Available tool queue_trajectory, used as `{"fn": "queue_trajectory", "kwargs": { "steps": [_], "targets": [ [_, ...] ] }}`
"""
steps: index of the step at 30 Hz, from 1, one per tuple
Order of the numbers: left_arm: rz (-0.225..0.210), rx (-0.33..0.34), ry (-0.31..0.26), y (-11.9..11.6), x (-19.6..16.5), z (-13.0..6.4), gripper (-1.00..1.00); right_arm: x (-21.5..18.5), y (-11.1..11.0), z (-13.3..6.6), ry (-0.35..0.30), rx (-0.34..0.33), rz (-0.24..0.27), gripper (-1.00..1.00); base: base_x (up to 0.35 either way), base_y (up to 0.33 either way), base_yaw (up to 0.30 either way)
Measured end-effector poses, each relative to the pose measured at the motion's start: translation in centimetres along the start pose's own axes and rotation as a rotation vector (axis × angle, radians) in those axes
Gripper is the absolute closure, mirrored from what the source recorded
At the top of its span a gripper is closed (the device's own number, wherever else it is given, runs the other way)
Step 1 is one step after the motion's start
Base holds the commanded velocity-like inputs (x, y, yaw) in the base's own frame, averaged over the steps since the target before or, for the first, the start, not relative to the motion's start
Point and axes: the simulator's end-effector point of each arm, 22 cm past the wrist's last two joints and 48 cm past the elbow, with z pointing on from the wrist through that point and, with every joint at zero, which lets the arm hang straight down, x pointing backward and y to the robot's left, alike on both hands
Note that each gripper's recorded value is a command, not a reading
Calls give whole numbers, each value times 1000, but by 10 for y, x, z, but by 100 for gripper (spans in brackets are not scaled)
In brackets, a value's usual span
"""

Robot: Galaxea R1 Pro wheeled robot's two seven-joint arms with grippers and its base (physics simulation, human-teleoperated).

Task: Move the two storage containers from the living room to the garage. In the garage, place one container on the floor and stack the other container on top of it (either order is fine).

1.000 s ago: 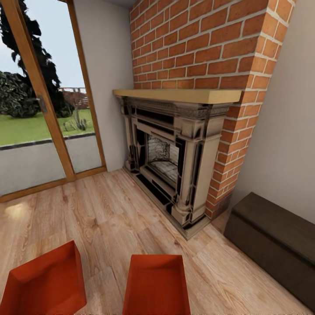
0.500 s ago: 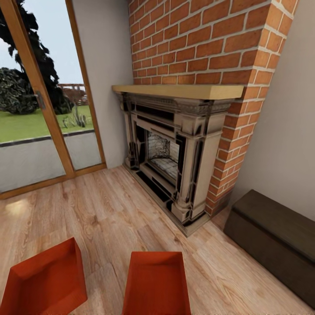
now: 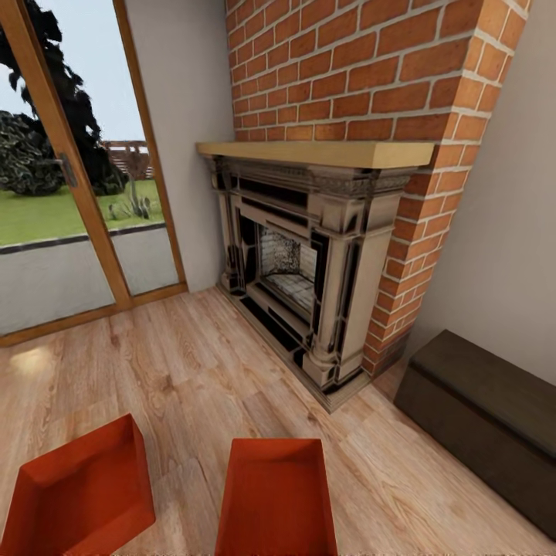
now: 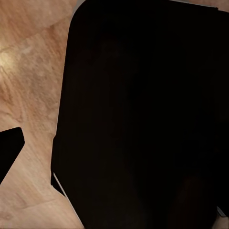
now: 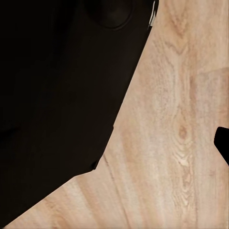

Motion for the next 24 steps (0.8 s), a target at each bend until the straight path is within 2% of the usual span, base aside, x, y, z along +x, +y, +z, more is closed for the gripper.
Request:
{"fn": "queue_trajectory", "kwargs": {
  "steps": [24],
  "targets": [
    [0, -8, 37, 3, 14, -1, -100, 13, 6, -1, 35, -15, -3, -100, 0, 0, 0]
  ]
}}
